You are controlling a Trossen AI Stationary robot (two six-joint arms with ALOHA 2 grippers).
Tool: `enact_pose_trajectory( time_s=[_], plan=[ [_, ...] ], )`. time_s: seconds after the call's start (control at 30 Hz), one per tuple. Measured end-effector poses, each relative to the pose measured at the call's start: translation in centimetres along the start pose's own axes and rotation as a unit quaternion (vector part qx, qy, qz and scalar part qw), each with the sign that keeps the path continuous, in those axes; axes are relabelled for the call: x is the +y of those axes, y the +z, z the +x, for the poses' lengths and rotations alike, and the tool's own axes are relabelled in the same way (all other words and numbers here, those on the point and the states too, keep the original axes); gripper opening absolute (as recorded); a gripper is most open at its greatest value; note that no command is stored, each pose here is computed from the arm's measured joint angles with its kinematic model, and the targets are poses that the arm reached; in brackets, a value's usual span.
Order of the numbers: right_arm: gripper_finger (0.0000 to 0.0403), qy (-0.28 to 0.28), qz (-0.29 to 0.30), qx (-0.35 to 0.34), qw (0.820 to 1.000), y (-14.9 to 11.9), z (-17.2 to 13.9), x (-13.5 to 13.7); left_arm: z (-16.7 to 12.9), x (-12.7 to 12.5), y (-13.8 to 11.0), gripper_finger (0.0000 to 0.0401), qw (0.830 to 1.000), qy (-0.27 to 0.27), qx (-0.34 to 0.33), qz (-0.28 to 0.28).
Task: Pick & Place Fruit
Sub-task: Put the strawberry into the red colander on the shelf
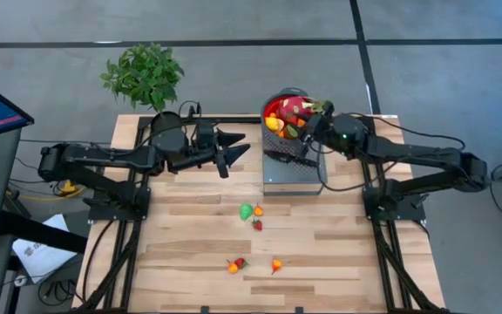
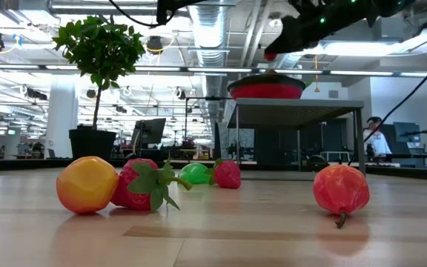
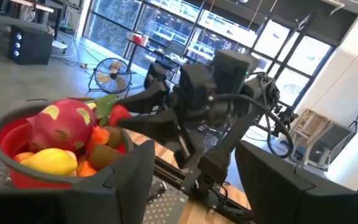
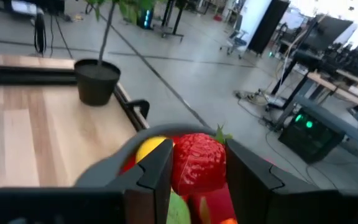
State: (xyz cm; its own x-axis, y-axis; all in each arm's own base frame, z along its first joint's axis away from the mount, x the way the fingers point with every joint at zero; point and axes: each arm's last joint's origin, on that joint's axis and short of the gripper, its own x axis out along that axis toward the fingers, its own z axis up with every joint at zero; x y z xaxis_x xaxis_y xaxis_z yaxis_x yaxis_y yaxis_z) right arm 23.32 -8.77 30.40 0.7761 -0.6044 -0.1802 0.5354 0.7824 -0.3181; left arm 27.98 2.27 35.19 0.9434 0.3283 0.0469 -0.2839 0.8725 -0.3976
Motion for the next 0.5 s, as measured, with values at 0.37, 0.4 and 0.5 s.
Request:
enact_pose_trajectory(
  time_s=[0.37, 0.4, 0.5],
  plan=[
    [0.0162, -0.005, 0.012, 0.023, 1.0, -0.87, 0.99, -0.61, 0.0, 0.0, 0.0, 0.0213, 1.0, 0.0, 0.0, 0.0],
    [0.0173, -0.007, 0.014, 0.023, 1.0, -0.88, 1.01, -0.68, 0.0, 0.0, -0.01, 0.0213, 1.0, 0.0, 0.0, 0.0],
    [0.0208, -0.015, 0.016, 0.025, 0.999, -0.98, 1.1, -1.03, 0.01, 0.0, -0.01, 0.0211, 1.0, 0.0, 0.0, 0.0]
  ],
)
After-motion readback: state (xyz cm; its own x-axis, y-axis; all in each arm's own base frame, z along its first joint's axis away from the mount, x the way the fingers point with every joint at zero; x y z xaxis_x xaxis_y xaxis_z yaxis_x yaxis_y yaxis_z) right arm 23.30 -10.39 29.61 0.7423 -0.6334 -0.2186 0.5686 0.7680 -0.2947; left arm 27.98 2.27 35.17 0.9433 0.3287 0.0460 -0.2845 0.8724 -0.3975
